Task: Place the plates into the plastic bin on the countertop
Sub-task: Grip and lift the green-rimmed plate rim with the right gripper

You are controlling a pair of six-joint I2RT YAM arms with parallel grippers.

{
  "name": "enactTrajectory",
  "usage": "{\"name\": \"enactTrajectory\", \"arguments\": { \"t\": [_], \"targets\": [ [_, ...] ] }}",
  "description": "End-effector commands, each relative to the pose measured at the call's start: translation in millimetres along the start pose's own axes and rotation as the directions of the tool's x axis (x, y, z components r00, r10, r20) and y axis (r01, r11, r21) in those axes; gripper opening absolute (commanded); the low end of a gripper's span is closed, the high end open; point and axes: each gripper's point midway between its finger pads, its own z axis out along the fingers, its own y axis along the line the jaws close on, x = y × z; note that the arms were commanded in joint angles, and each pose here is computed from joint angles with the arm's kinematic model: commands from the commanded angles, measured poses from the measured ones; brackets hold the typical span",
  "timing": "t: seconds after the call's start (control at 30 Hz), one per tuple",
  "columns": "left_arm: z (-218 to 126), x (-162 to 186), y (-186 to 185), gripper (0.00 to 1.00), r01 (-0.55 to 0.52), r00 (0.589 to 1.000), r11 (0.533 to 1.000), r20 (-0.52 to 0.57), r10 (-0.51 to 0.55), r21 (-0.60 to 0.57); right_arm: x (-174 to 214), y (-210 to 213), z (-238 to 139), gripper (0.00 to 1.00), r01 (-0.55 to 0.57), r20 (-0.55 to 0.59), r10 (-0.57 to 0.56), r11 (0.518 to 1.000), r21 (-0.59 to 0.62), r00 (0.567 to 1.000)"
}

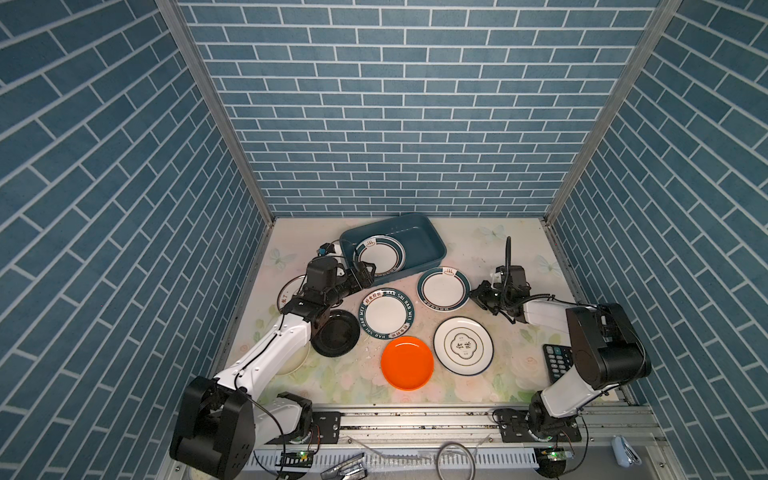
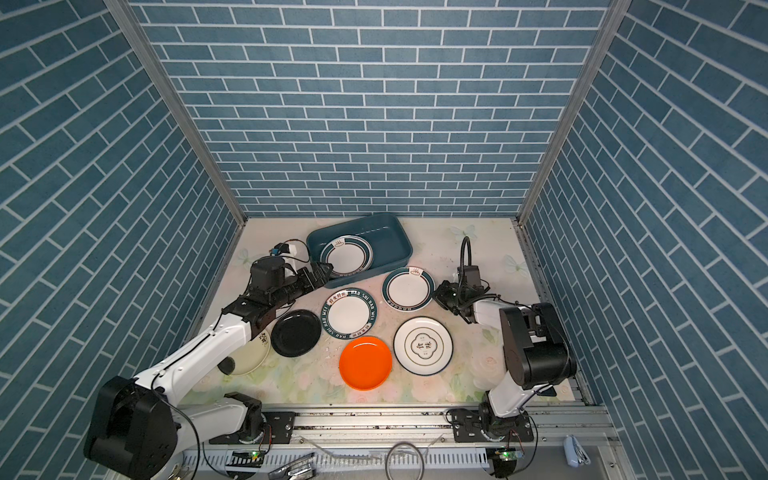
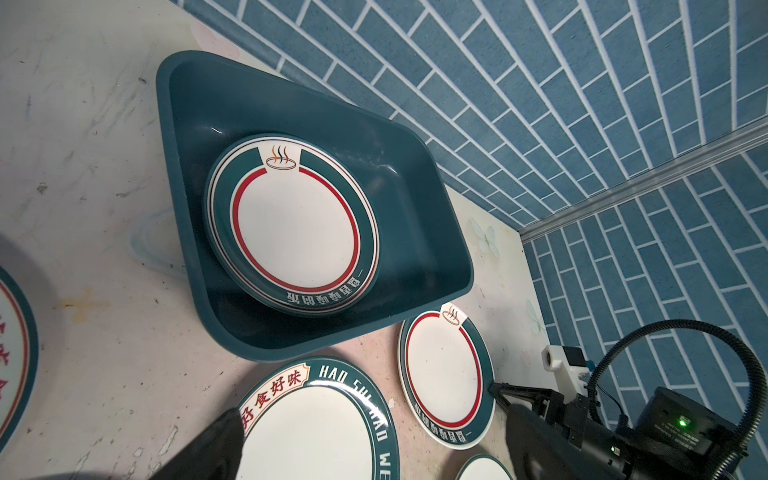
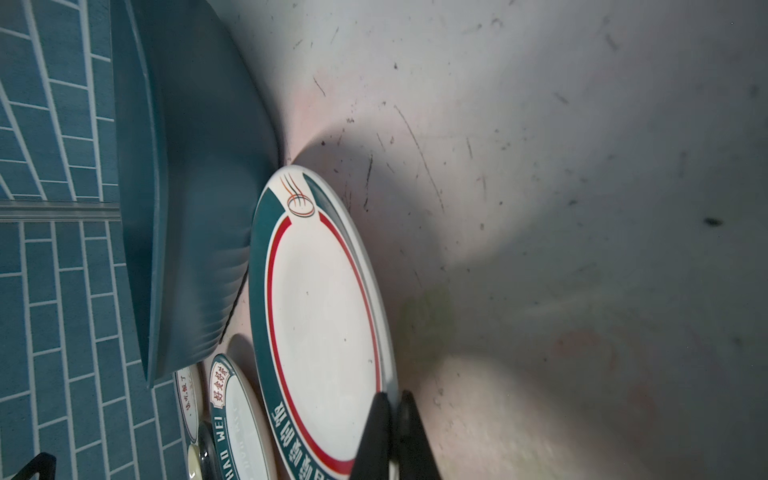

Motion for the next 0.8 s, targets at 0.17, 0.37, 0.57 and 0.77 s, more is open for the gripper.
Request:
{"name": "enactTrajectory", "arguments": {
  "t": [0.17,0.37,0.57,0.77],
  "targets": [
    [0,9,5,1.00,0.005,0.999,1.000,-0.031,-0.006,-0.010,-1,7,-13,0.00,-0.025,0.020,0.026,0.999,-0.035,0.999],
    [3,11,4,0.99,0.010,0.999,1.000,-0.040,-0.010,-0.005,-2,16,-22,0.00,-0.018,0.029,0.020,0.998,-0.066,0.999],
    [5,12,4,0.99,0.018,0.999,1.000,-0.046,-0.018,-0.002,-5,25,-33,0.00,-0.013,0.046,0.016,0.996,-0.084,0.999],
    [4,10,3,1.00,0.017,0.999,1.000,-0.041,-0.017,0.001,-10,37,-52,0.00,0.005,0.092,0.004,0.995,-0.095,0.996]
  ]
}}
